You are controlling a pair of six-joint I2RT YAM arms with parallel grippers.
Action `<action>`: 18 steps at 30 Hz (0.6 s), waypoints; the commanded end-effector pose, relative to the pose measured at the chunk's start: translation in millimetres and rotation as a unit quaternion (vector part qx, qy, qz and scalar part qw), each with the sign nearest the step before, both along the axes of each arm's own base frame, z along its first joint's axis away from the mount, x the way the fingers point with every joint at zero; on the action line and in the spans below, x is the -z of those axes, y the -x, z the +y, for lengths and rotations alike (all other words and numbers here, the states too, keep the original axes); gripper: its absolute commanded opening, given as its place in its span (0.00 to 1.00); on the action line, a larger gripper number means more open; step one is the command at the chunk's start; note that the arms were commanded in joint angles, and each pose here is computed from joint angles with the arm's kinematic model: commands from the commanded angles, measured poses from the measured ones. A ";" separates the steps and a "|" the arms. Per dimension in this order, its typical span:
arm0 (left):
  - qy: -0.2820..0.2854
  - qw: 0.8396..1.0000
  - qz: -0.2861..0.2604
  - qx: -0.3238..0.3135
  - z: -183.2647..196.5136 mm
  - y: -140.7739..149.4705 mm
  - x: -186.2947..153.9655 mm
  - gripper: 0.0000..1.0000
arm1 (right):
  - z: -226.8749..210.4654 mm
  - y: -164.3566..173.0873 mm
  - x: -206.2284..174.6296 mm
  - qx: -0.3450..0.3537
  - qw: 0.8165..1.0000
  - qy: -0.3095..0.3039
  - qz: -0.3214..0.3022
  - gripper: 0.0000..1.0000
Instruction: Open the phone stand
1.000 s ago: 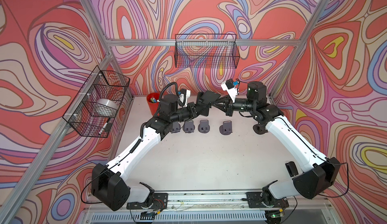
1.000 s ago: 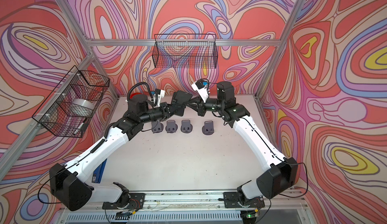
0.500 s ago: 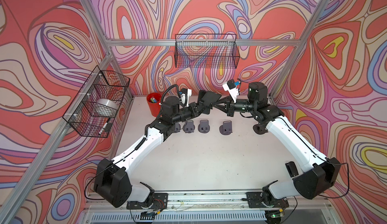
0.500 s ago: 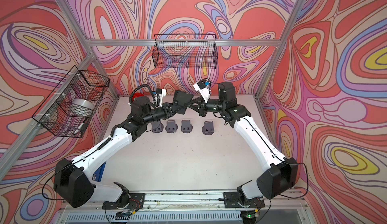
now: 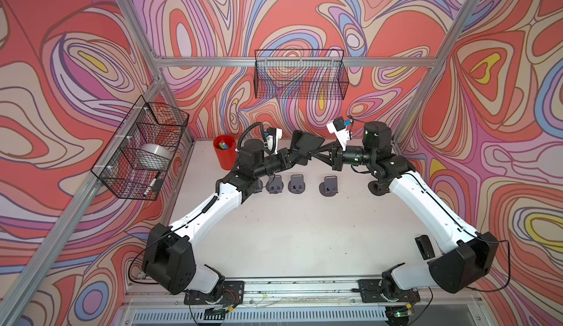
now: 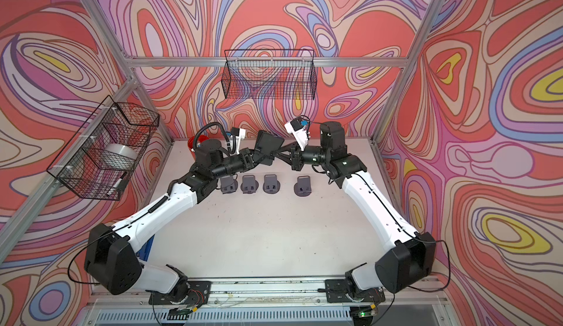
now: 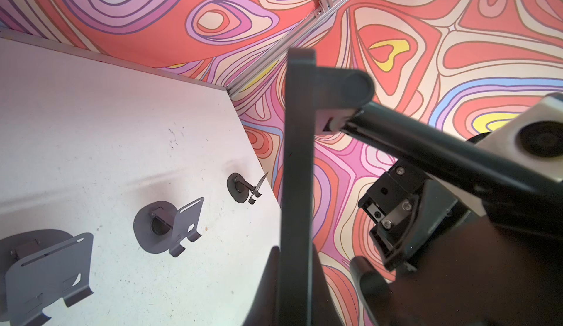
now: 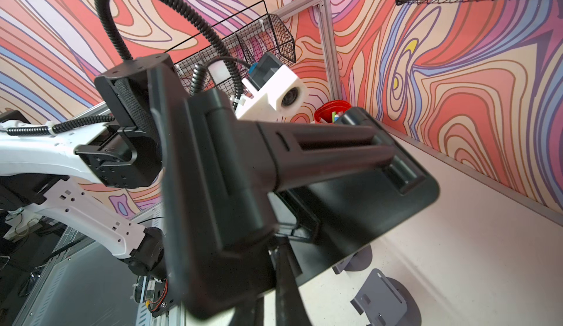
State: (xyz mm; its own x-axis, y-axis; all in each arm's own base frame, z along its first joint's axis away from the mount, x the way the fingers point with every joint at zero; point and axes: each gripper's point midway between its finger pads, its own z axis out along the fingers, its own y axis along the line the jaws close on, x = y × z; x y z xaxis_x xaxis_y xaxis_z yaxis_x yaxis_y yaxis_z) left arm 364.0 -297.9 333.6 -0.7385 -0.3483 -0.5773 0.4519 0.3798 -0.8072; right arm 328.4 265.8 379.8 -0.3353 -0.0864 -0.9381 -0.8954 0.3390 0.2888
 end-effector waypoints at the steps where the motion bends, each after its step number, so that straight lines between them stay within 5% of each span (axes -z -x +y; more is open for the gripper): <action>1: -0.013 0.997 0.008 -0.078 14.9 -35.5 13.2 0.00 | 10.6 48.5 -31.1 -0.089 0.995 -0.040 -0.017 0.00; 18: -0.014 0.997 -0.001 -0.070 12.6 -34.0 14.7 0.00 | 11.2 54.9 -32.8 -0.104 0.994 -0.044 -0.002 0.00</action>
